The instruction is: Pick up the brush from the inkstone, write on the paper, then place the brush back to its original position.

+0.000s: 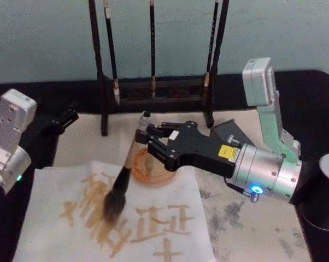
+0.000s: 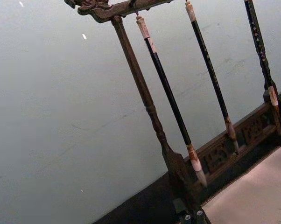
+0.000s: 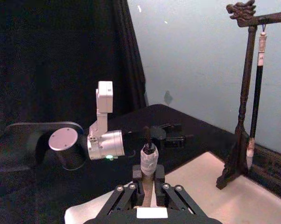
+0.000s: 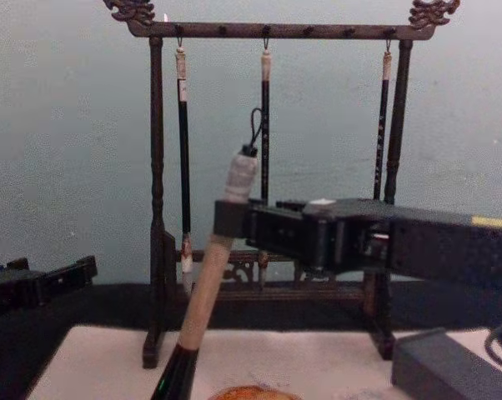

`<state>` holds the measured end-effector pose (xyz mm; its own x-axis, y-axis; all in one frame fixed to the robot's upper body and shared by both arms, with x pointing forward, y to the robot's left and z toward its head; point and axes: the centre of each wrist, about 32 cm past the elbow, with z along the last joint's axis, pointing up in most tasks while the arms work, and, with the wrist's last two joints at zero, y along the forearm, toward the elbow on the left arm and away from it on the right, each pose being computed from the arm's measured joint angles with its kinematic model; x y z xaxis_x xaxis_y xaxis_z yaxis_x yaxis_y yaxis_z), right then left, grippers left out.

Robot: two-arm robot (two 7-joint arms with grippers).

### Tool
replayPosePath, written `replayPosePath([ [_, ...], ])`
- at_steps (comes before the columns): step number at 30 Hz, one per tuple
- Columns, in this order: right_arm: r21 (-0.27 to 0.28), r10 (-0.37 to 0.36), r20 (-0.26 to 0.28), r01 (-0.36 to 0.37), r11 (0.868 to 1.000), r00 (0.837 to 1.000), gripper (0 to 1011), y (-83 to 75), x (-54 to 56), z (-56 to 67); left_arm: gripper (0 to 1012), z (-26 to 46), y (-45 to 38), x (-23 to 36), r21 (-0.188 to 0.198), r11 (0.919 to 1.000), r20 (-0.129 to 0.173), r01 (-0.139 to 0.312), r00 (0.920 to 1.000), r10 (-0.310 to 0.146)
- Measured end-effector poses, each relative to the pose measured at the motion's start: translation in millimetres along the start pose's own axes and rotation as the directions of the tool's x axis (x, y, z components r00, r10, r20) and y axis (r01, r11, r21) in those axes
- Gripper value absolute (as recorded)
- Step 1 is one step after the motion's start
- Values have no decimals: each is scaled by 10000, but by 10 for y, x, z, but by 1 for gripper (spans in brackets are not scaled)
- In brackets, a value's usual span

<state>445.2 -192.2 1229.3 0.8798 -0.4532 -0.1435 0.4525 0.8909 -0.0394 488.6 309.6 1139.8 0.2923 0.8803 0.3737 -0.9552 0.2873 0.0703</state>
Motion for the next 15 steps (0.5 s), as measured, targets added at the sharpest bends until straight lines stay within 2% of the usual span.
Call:
replayPosePath([
  [15,-172,-463,-130,461,9988,9988,154,-71,83,-83,1002,0,0,0,0,10000,0,0,10000,0],
])
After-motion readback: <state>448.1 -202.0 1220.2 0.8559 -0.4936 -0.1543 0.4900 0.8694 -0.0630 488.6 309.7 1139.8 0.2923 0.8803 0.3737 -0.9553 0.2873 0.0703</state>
